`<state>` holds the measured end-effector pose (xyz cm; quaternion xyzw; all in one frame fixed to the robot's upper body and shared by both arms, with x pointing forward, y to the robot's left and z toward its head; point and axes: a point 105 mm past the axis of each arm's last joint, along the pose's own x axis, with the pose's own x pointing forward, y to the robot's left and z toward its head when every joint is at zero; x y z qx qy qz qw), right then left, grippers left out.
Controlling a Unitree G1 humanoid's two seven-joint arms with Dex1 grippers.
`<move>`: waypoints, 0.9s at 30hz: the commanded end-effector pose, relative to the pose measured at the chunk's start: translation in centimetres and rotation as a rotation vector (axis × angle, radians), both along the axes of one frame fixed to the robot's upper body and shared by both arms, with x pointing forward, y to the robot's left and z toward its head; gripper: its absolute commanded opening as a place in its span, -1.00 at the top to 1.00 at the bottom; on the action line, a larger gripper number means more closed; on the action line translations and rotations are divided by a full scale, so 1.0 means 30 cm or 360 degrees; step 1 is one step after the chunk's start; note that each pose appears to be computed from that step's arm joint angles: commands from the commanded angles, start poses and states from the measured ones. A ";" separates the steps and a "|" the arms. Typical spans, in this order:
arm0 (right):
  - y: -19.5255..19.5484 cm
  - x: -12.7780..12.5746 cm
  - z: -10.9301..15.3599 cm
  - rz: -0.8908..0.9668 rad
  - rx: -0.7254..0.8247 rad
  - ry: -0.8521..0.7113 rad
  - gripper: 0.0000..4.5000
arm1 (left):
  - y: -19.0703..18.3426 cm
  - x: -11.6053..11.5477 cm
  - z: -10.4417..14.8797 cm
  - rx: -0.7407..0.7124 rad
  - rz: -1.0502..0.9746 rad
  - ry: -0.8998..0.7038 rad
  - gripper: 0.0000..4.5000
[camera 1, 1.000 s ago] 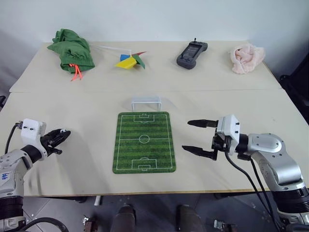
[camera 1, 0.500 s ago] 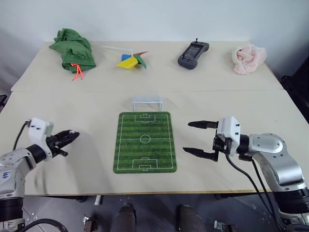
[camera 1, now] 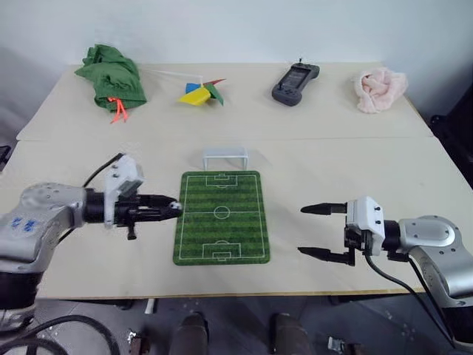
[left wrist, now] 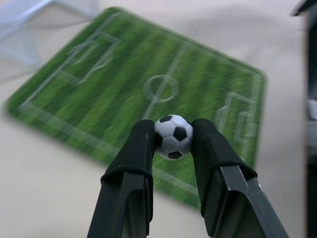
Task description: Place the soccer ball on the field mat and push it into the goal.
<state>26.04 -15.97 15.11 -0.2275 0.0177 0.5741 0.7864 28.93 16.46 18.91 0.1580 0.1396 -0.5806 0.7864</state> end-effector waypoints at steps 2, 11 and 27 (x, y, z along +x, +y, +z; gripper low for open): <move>0.013 -0.026 0.035 0.0006 0.0003 -0.0085 -1.00 | -0.080 0.015 -0.025 0.0096 -0.0265 -0.0011 0.61; 0.021 -0.045 0.038 -0.0066 0.0003 -0.0096 -1.00 | -0.179 0.050 -0.089 0.0206 -0.0559 -0.0043 0.61; 0.041 -0.054 0.037 -0.0057 -0.0016 -0.0103 -1.00 | -0.227 -0.007 -0.219 0.0324 -0.0794 0.0056 0.61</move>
